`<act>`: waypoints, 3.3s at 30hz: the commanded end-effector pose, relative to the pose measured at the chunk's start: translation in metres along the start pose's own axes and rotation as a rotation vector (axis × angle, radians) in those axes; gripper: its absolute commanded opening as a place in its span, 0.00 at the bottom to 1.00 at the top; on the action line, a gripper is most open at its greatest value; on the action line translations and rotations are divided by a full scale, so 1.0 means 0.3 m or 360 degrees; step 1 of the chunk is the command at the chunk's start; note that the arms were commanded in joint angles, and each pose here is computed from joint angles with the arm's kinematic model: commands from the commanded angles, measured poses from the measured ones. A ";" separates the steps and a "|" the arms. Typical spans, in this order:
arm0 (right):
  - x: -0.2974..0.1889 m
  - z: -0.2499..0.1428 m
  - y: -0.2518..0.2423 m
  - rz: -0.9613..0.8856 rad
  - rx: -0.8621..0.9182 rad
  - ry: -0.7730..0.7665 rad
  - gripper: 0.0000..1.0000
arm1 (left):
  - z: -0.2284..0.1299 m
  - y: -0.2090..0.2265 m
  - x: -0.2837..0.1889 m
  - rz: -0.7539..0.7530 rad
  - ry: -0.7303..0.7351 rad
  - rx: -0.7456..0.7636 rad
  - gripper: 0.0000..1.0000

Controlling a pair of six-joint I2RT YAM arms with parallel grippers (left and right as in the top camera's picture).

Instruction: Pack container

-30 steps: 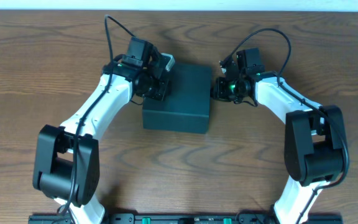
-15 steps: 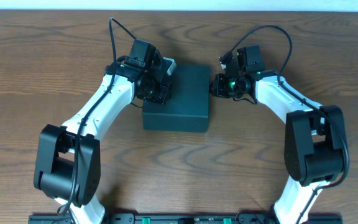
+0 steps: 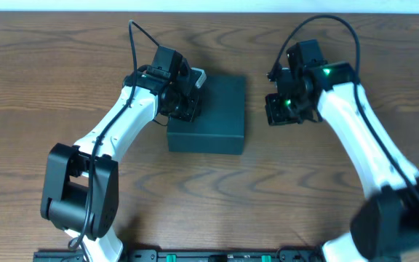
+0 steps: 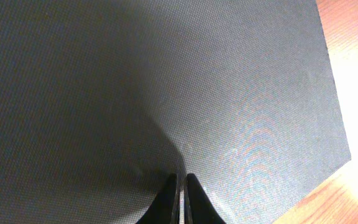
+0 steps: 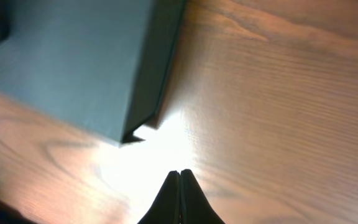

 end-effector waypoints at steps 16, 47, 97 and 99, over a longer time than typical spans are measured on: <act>0.357 -0.239 0.199 0.0190 0.0020 -0.0034 0.01 | -0.026 0.022 0.044 0.0029 0.0080 -0.0040 0.06; 0.493 -0.152 0.275 0.0229 0.0314 -0.0470 0.01 | -0.038 0.020 0.043 0.0025 0.0107 -0.0057 0.06; -0.222 -0.175 0.051 0.0187 0.0137 -0.0927 0.99 | 0.061 -0.193 -0.623 0.0359 -0.0589 0.0088 0.95; -0.222 -0.175 0.051 0.0187 0.0137 -0.0927 0.99 | 0.061 -0.194 -0.623 0.0359 -0.0589 0.0088 0.95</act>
Point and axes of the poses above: each gripper's point midway between its finger pads, its own x axis out along the fingers, its own y axis along the line the jaws close on, z = x × y, the point moved 5 cm from there along -x, back along the fingers, and after that the axes turned 8 degrees about x, right-handed, at the moved point
